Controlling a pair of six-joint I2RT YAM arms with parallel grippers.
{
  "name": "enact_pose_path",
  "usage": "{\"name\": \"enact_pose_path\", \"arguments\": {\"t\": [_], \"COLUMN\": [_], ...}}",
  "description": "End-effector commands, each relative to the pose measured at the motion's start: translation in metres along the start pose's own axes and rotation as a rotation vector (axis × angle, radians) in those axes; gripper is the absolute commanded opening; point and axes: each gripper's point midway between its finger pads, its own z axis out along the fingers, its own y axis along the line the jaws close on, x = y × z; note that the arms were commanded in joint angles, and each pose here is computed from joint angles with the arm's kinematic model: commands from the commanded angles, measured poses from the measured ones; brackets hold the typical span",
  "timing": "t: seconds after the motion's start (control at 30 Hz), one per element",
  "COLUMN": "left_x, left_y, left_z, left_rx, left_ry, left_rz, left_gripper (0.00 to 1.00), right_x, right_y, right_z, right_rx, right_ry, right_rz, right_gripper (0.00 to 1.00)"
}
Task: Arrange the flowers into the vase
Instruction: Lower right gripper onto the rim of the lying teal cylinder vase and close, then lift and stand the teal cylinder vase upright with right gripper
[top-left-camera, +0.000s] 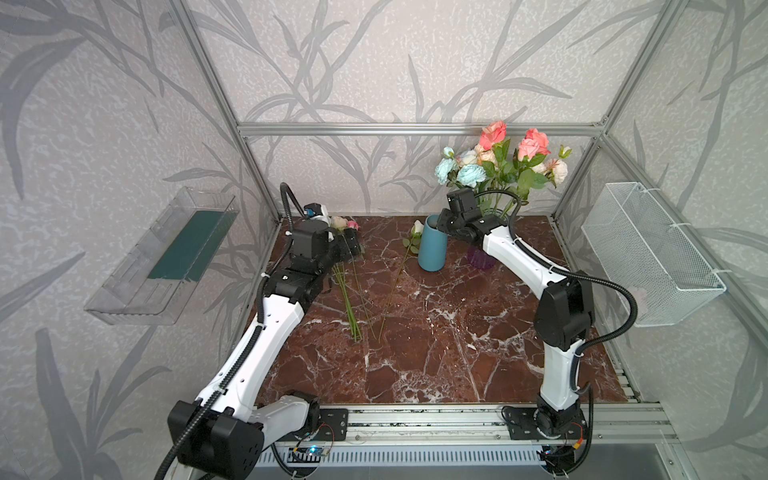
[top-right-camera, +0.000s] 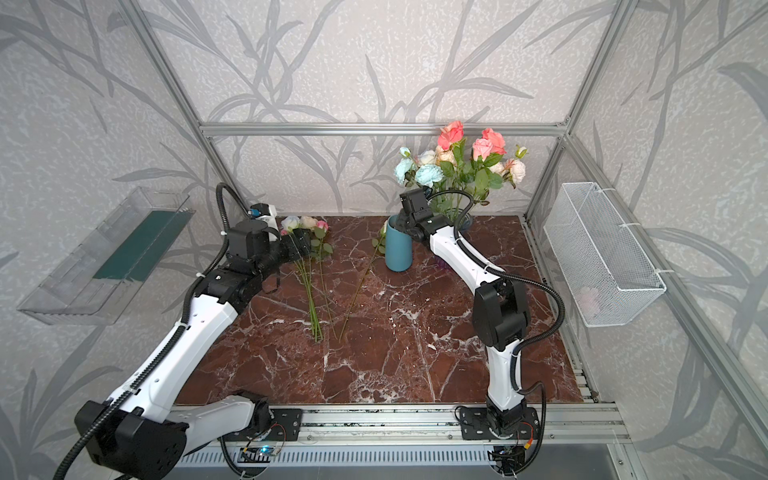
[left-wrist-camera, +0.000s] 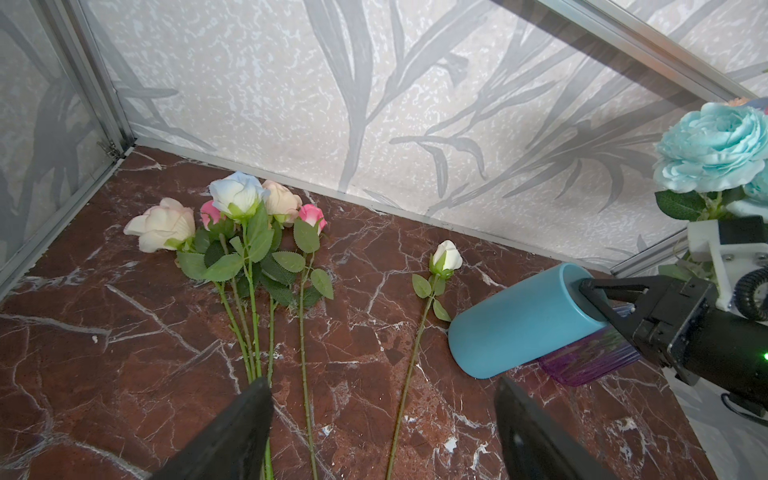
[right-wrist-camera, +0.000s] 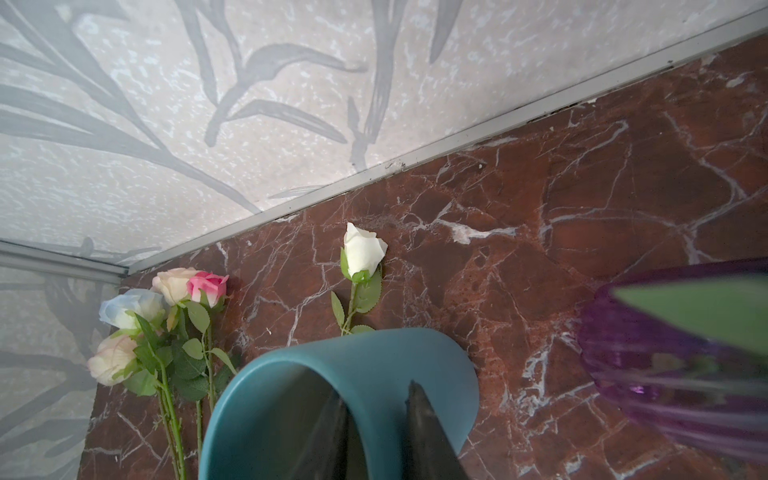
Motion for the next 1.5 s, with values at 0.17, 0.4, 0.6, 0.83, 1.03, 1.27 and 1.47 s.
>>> {"name": "enact_pose_path", "arguments": {"t": [0.17, 0.4, 0.6, 0.83, 1.03, 1.27, 1.47], "left_x": [-0.002, -0.002, -0.001, -0.001, -0.001, 0.001, 0.001], "left_y": [0.001, 0.001, -0.001, -0.002, -0.004, -0.004, -0.004], "left_z": [0.002, 0.002, 0.003, 0.002, 0.003, 0.005, 0.006], "left_rx": [0.014, 0.015, 0.029, 0.038, 0.044, 0.046, 0.044], "left_ry": [-0.005, -0.003, 0.002, -0.004, -0.002, 0.006, 0.01], "left_rz": [-0.033, -0.03, -0.032, -0.03, -0.03, -0.03, -0.03], "left_gripper": [0.84, 0.84, 0.84, 0.84, 0.84, 0.84, 0.84], "right_x": [0.006, 0.005, 0.006, 0.009, 0.007, 0.003, -0.001], "right_y": [-0.015, -0.016, -0.022, -0.026, -0.027, -0.021, -0.015], "right_z": [-0.014, -0.022, -0.024, -0.029, -0.034, -0.041, -0.054], "right_rx": [0.003, -0.008, -0.011, -0.021, -0.041, -0.074, -0.109], "right_ry": [0.028, 0.029, 0.031, 0.031, 0.023, 0.018, 0.003], "right_rz": [0.005, 0.003, 0.01, 0.011, 0.015, 0.011, 0.002], "right_gripper": [0.21, 0.19, 0.17, 0.14, 0.1, 0.01, 0.0]}}
